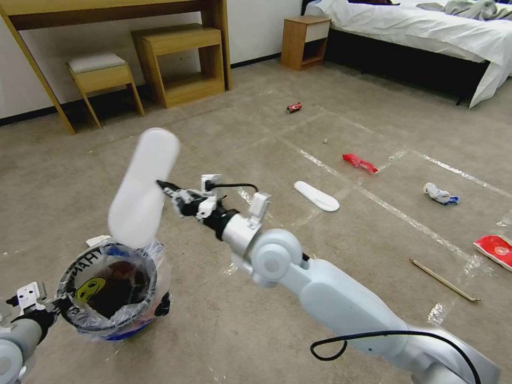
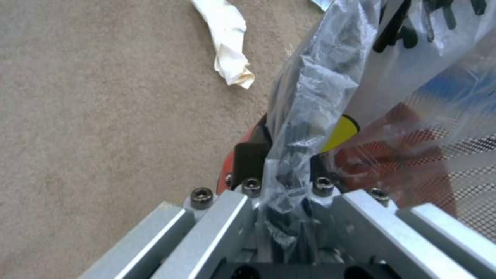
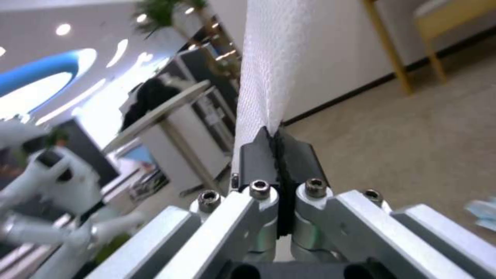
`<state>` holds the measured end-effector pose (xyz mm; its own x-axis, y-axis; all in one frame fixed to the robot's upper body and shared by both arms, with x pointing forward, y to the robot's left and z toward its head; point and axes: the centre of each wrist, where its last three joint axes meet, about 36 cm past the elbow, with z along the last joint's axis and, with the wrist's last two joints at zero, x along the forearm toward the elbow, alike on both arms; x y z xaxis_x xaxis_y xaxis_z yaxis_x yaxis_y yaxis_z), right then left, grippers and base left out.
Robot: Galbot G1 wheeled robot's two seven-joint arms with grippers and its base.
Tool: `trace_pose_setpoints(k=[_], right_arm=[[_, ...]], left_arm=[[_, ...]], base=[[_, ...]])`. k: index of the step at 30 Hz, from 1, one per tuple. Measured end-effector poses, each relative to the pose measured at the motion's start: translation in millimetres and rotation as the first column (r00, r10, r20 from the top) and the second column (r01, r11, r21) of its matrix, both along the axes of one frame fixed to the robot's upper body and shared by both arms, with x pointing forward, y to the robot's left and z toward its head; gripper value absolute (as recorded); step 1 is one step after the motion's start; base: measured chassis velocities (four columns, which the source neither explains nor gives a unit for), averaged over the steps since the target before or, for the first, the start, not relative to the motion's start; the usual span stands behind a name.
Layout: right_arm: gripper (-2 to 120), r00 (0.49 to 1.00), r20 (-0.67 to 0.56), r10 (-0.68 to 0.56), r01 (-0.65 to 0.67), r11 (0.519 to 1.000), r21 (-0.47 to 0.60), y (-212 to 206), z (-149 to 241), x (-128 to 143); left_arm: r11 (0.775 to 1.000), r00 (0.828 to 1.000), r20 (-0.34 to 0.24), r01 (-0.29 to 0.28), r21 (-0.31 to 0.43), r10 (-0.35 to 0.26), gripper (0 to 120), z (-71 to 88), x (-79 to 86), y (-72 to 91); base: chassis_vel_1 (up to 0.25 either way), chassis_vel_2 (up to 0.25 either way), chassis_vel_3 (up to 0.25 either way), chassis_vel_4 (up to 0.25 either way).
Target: Pick up the trash bin and place the garbage on the floor into it.
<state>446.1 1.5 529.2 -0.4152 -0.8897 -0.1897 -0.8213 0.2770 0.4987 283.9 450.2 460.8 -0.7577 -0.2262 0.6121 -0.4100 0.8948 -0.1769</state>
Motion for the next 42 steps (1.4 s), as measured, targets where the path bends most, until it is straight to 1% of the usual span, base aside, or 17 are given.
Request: trace_pose_setpoints(k=[3, 6, 13, 19, 23, 36, 40, 42], right_arm=[[0, 0.999, 0.032, 0.032, -0.032, 0.999, -0.016, 10, 1, -1], [0, 0.992, 0.099, 0.077, -0.072, 0.996, -0.055, 24, 3, -2], [0, 0.975, 0.173, 0.136, -0.117, 0.986, -0.117, 43, 2, -2], [0, 0.954, 0.248, 0.167, -0.124, 0.976, -0.179, 54, -14, 11], [0, 0.940, 0.290, 0.178, -0.122, 0.972, -0.202, 55, -25, 17], [0, 0.916, 0.357, 0.185, -0.105, 0.967, -0.230, 50, -53, 24], [0, 0.919, 0.347, 0.186, -0.105, 0.966, -0.237, 51, -69, 20], [0, 0.920, 0.344, 0.186, -0.107, 0.965, -0.238, 51, -71, 18]], left_arm=[[1.000, 1.000, -0.001, 0.002, -0.005, -0.002, 1, 1.1, 0.1, -0.3], [1.000, 1.000, 0.000, -0.002, -0.012, 0.002, 1, 5.0, 0.7, 1.9], [1.000, 1.000, 0.001, -0.001, -0.026, 0.001, 1, 10.6, 1.9, 2.5], [1.000, 1.000, 0.007, 0.004, -0.026, -0.004, 1, 15.7, 1.7, 2.9], [1.000, 1.000, 0.005, 0.003, -0.024, -0.003, 1, 16.2, 0.5, 3.2], [1.000, 1.000, 0.012, 0.008, -0.025, -0.007, 1, 18.2, 0.2, 1.4], [1.000, 1.000, 0.015, 0.006, -0.021, -0.005, 1, 19.7, -0.6, 2.6], [1.000, 1.000, 0.015, 0.005, -0.021, -0.005, 1, 19.7, -0.6, 2.7]], base=[[0.000, 0.000, 0.000, 0.000], [0.000, 0.000, 0.000, 0.000], [0.000, 0.000, 0.000, 0.000], [0.000, 0.000, 0.000, 0.000], [0.000, 0.000, 0.000, 0.000], [0.000, 0.000, 0.000, 0.000], [0.000, 0.000, 0.000, 0.000], [0.000, 0.000, 0.000, 0.000]])
